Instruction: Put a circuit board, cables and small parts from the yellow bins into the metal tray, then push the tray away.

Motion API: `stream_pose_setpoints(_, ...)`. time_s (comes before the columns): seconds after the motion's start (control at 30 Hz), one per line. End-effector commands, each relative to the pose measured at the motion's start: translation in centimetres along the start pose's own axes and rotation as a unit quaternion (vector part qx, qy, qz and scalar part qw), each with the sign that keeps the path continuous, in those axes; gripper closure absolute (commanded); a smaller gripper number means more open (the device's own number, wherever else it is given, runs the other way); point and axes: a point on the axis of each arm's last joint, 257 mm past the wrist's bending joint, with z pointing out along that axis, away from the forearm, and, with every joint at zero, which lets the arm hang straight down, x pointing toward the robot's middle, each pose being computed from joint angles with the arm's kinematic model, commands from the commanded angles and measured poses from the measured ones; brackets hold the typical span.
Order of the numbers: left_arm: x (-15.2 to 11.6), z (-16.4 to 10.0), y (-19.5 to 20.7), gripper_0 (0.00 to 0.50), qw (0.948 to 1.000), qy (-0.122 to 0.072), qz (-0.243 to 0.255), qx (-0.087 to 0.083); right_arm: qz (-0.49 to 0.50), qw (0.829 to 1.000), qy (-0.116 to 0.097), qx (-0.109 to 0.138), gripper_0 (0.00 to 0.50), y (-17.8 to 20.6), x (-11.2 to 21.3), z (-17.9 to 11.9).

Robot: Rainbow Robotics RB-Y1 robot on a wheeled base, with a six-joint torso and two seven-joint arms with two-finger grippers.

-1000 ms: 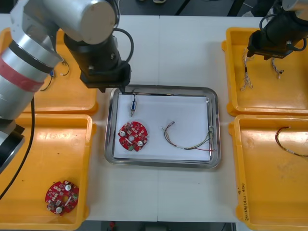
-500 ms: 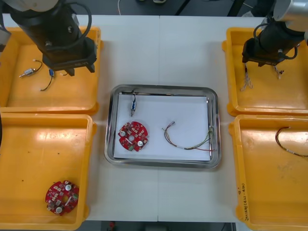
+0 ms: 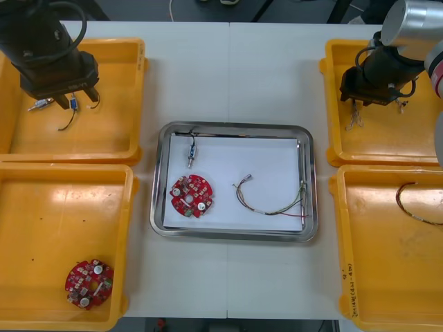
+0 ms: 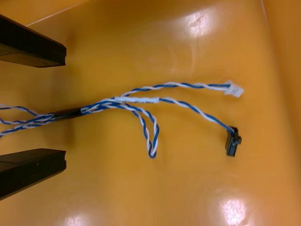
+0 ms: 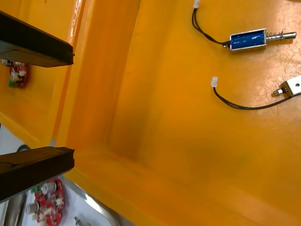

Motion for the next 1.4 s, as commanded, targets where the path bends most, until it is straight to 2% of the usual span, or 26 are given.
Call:
stream_pose_setpoints(0.03,-3.3,-3.9,1.6,0.0,0.9989,-0.033,0.032,-0.004,-0.025,0.999,-0.034,-0.011,0.0,2.5,-2.5,-1.4)
stream_pose_setpoints(0.27,-4.0,-3.7,3.2,0.0,0.9987,-0.021,0.044,-0.013,-0.028,0.999,-0.032,-0.005,0.0,2.0,-2.1,-1.0)
stream_pose_setpoints(0.4,-4.5,-3.3,4.7,0.0,0.9982,-0.019,0.048,-0.029,-0.031,0.999,-0.029,-0.002,0.0,1.5,-1.8,-0.6)
stream_pose_setpoints(0.63,-5.3,-2.2,5.7,0.0,0.9986,-0.007,0.048,-0.021,-0.032,0.999,-0.025,0.003,0.0,0.6,-1.4,-0.3)
stream_pose_setpoints(0.83,-6.1,-1.3,5.4,0.0,0.9982,-0.018,0.055,-0.018,-0.029,0.999,-0.021,0.004,0.0,0.0,-1.0,0.1)
stream_pose_setpoints(1.0,-6.8,-0.5,5.3,0.0,0.998,-0.02,0.059,-0.002,-0.027,0.999,-0.019,0.003,0.0,-0.3,-0.6,0.4)
stream_pose_setpoints(1.17,-7.7,0.6,4.7,0.0,0.9974,-0.037,0.062,-0.004,-0.026,1.0,-0.017,0.004,0.0,-0.7,-0.4,0.6)
stream_pose_setpoints(1.4,-9.0,2.0,3.4,0.0,0.9965,-0.055,0.063,0.005,-0.022,1.0,-0.016,-0.003,0.0,-0.7,0.1,1.1)
